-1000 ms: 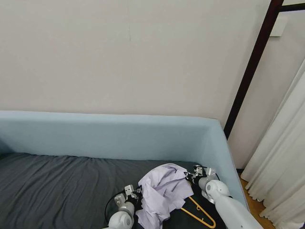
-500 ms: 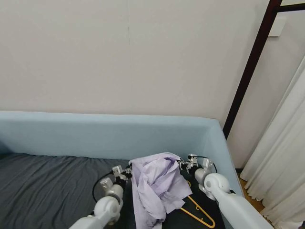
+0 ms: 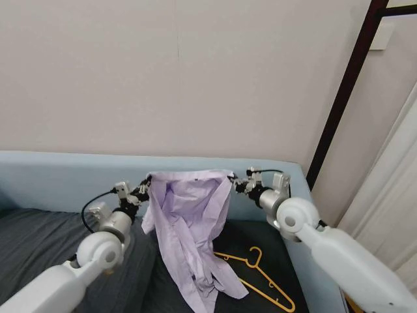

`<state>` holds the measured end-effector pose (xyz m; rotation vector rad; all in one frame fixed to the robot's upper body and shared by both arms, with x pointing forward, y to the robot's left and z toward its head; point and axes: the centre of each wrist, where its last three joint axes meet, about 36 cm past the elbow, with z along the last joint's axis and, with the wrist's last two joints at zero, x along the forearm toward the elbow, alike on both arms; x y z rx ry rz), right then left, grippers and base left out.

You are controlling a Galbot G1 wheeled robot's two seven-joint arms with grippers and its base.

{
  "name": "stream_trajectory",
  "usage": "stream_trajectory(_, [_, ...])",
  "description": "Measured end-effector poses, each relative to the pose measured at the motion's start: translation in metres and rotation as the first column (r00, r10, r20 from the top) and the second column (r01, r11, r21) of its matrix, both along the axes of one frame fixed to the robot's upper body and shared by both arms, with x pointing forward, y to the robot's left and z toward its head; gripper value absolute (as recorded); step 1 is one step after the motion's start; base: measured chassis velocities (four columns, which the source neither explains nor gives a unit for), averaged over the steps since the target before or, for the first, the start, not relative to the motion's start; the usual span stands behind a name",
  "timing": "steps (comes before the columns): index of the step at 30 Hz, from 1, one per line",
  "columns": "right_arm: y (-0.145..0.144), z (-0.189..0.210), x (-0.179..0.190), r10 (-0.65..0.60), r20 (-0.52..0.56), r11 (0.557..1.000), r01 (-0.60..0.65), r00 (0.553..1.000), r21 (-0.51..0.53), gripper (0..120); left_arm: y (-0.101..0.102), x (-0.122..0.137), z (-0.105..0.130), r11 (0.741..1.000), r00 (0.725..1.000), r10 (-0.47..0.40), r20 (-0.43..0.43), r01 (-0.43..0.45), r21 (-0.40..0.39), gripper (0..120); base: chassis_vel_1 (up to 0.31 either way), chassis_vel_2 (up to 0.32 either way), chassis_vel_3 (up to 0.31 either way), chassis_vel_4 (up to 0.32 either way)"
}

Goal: Pick up the clothes from the sofa and hang them on the clothes hanger.

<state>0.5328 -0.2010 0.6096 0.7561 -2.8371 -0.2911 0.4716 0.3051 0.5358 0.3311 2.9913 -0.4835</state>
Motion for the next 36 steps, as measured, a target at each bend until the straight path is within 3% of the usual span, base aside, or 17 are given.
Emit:
stream_trajectory(1, [-0.001, 0.033, -0.004, -0.003, 0.040, 1.000, 0.003, 0.999, 0.005, 0, 0.005, 0.000, 0.029, 1.000, 0.999, -0.012, 0.042, 0.011, 0.014, 0, 0.000, 0.000, 0.000, 0.000])
stream_trajectory(3, [-0.002, 0.064, -0.010, -0.001, 0.075, 1.000, 0.000, 0.997, 0.014, 0, 0.010, 0.001, 0.062, 1.000, 0.996, -0.020, 0.089, 0.018, 0.019, 0, 0.000, 0.000, 0.000, 0.000])
stream_trajectory(4, [-0.002, 0.064, -0.010, -0.001, 0.075, 1.000, 0.000, 0.997, 0.014, 0, 0.010, 0.001, 0.062, 1.000, 0.996, -0.020, 0.089, 0.018, 0.019, 0, 0.000, 0.000, 0.000, 0.000])
stream_trajectory(8, [-0.004, 0.121, -0.028, 0.022, 0.164, 1.000, -0.023, 0.986, 0.001, 0, 0.021, 0.001, 0.130, 1.000, 0.985, -0.026, 0.172, 0.024, 0.011, 0, 0.000, 0.000, 0.000, 0.000])
stream_trajectory(14, [-0.011, 0.157, -0.052, 0.026, 0.213, 1.000, -0.028, 0.977, 0.005, 0, 0.028, -0.018, 0.166, 0.999, 0.975, -0.032, 0.220, 0.027, 0.023, 0, 0.000, 0.000, 0.000, 0.000])
stream_trajectory(20, [-0.016, 0.154, -0.077, 0.035, 0.233, 0.999, -0.035, 0.972, -0.006, 0, 0.024, -0.045, 0.168, 0.997, 0.976, -0.035, 0.216, 0.018, 0.079, 0, 0.000, 0.000, 0.000, 0.000])
stream_trajectory(28, [-0.027, 0.153, -0.127, 0.027, 0.208, 0.999, -0.030, 0.978, 0.010, 0, 0.015, -0.056, 0.161, 0.994, 0.982, -0.045, 0.185, 0.025, 0.108, 0, 0.000, 0.000, 0.000, 0.000])
stream_trajectory(33, [-0.033, 0.133, -0.155, 0.025, 0.171, 1.000, -0.027, 0.985, 0.011, 0, 0.010, -0.056, 0.136, 0.994, 0.991, -0.028, 0.134, 0.013, 0.110, 0, 0.000, 0.000, 0.000, 0.000])
stream_trajectory(36, [-0.032, 0.092, -0.158, 0.006, 0.084, 1.000, -0.007, 0.996, 0.016, 0, 0.007, -0.052, 0.112, 0.995, 0.996, 0.014, 0.091, -0.023, 0.098, 0, 0.000, 0.000, 0.000, 0.000])
